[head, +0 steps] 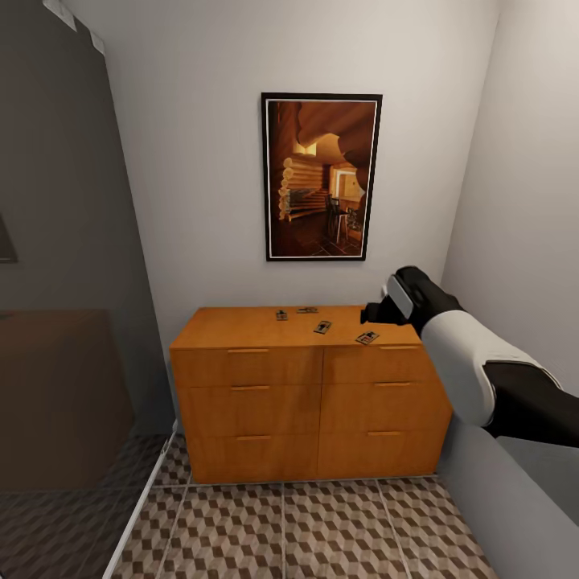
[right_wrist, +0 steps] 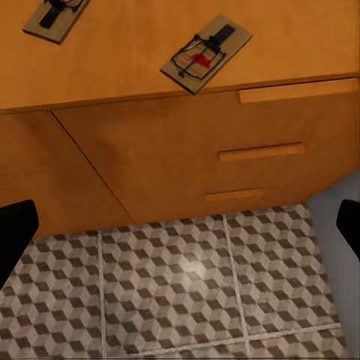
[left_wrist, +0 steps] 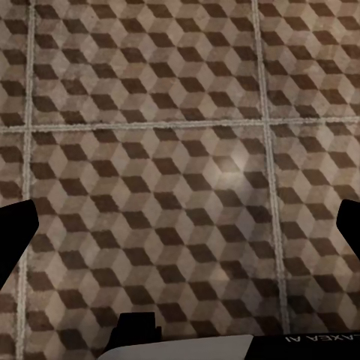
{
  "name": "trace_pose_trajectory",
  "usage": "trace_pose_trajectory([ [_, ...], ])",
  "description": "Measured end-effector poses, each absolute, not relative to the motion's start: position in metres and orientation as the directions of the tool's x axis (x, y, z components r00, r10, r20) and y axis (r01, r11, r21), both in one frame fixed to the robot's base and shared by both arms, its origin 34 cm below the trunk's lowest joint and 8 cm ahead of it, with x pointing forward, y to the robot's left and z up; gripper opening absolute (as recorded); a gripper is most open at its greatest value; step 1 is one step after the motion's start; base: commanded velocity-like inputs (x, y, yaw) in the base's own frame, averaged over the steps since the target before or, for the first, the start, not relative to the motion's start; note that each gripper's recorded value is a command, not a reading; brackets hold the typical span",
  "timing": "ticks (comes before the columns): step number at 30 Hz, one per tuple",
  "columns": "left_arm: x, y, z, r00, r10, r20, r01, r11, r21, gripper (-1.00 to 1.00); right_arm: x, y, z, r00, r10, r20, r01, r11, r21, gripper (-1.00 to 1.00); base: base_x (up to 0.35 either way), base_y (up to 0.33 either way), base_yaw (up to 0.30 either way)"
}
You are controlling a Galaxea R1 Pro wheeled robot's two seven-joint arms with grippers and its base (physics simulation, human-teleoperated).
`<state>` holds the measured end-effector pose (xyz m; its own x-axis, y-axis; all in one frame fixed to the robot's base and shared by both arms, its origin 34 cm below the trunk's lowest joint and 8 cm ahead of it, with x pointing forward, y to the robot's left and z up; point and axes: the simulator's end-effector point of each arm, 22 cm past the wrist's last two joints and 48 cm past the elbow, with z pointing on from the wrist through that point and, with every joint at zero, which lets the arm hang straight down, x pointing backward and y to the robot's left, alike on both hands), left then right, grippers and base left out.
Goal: Take the four mousetraps from the cabinet in the bathroom and place them on the bathroom floor. Make sure all four end up on the same floor surface, and ensure that at least two of them are either under or directly next to the same bathroom sink.
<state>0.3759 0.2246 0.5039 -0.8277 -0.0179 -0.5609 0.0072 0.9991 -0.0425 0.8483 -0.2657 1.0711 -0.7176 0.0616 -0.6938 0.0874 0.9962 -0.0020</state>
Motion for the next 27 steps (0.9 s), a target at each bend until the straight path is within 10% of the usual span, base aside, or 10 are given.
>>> trace_pose_trajectory([
  [27, 0.376, 0.225, 0.504, -0.828, -0.018, -0.561, 0.007, 0.999, -0.042, 1.0, 0.837, -0.274, 1.038, -0.773, 0.064, -0.631, 0.095, 0.995, -0.015, 1.0, 0.045, 0.0, 0.0],
])
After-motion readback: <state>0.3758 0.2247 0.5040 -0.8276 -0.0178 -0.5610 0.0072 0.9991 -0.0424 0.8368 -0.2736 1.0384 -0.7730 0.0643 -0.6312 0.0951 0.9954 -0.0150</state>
